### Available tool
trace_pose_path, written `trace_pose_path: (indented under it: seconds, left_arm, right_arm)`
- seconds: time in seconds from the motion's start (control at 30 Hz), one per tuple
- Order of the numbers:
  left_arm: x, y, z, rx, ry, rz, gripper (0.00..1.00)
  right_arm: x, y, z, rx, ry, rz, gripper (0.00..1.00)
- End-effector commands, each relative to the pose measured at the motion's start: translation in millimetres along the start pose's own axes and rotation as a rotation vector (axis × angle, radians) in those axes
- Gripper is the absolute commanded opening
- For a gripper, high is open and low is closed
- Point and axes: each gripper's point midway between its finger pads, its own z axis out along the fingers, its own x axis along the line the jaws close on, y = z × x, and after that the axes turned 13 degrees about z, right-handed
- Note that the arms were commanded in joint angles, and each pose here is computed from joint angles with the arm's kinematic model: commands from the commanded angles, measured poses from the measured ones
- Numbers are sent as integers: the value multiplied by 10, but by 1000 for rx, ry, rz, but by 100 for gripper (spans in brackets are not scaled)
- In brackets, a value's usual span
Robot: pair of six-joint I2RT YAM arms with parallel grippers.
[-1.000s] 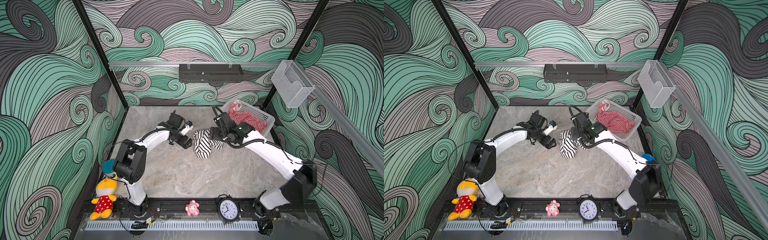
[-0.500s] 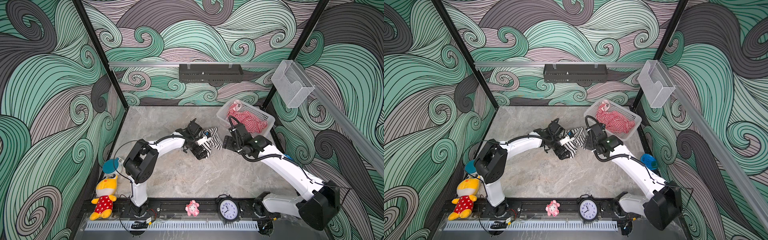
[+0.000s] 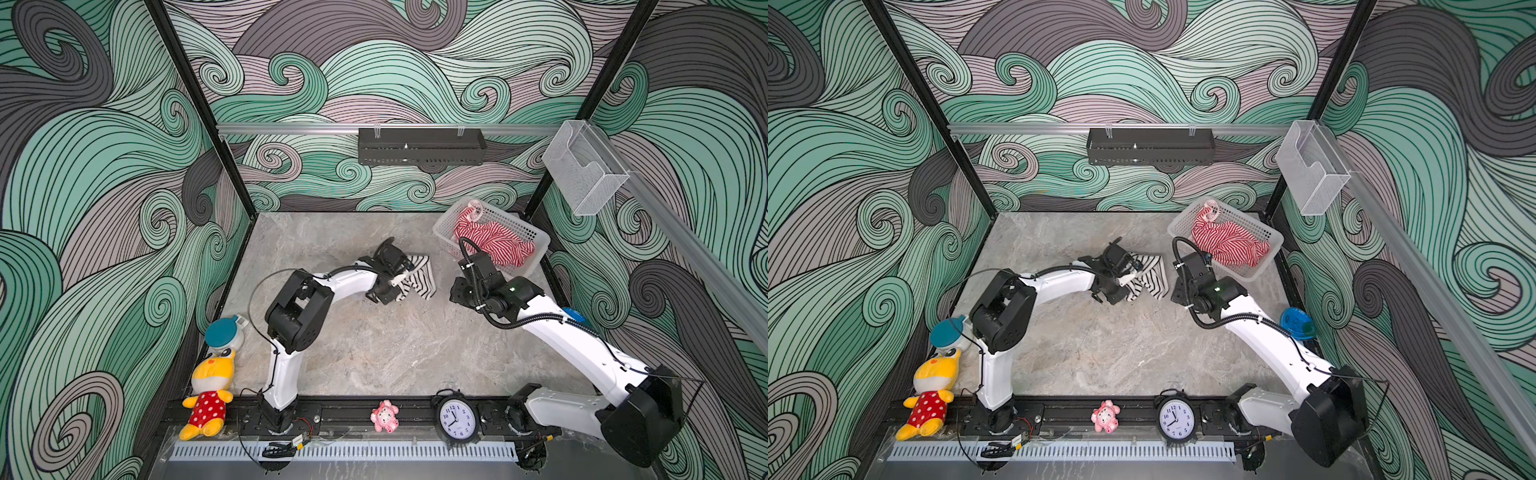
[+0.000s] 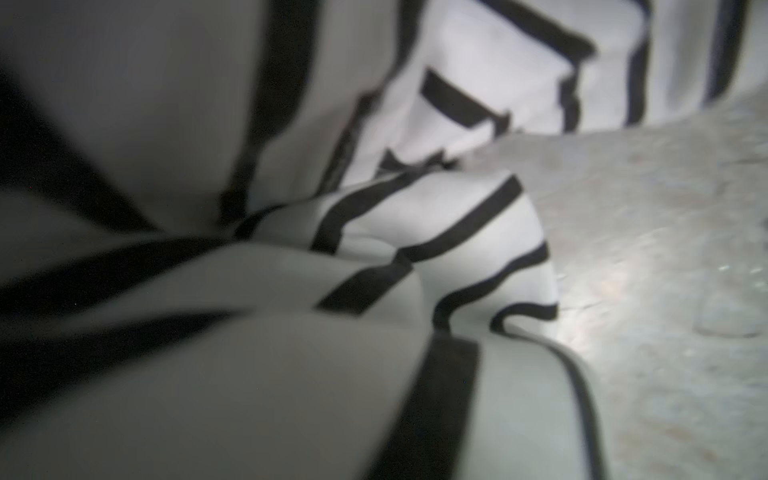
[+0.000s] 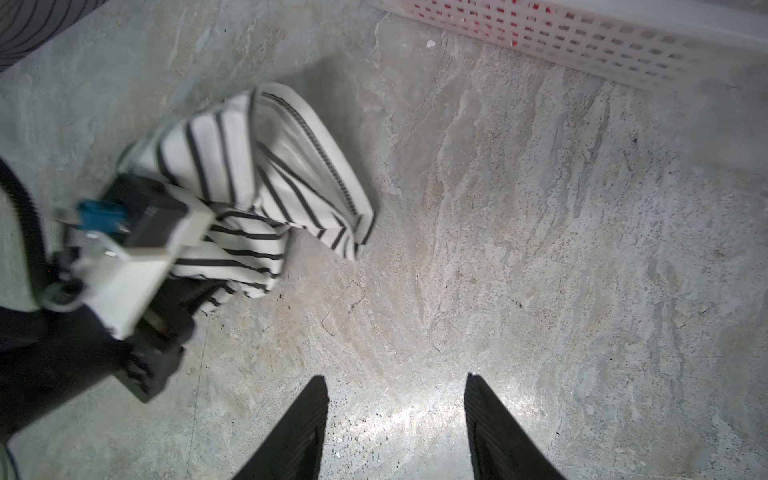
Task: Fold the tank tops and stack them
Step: 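Grasp the tank top with the left gripper while the right gripper grasps its other side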
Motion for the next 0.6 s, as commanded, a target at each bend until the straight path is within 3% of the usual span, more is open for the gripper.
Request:
trace_pose_path:
  seconds: [0.0, 0.2, 0.33, 0.57]
  left_arm:
    - [288, -192, -426, -59, -17, 40, 1]
    - [529, -431, -585, -101, -20, 73, 11]
    - [673, -529, -687, -122, -13, 3, 22]
    - [986, -820, -743, -65, 86, -160, 26]
  right_arm:
    - [95, -132, 227, 62, 24, 14, 56]
    - [533, -398, 722, 174, 76, -5, 67]
    - [980, -592, 966, 210, 118, -44, 74]
    - [1468, -901, 1362, 267, 121, -96, 80]
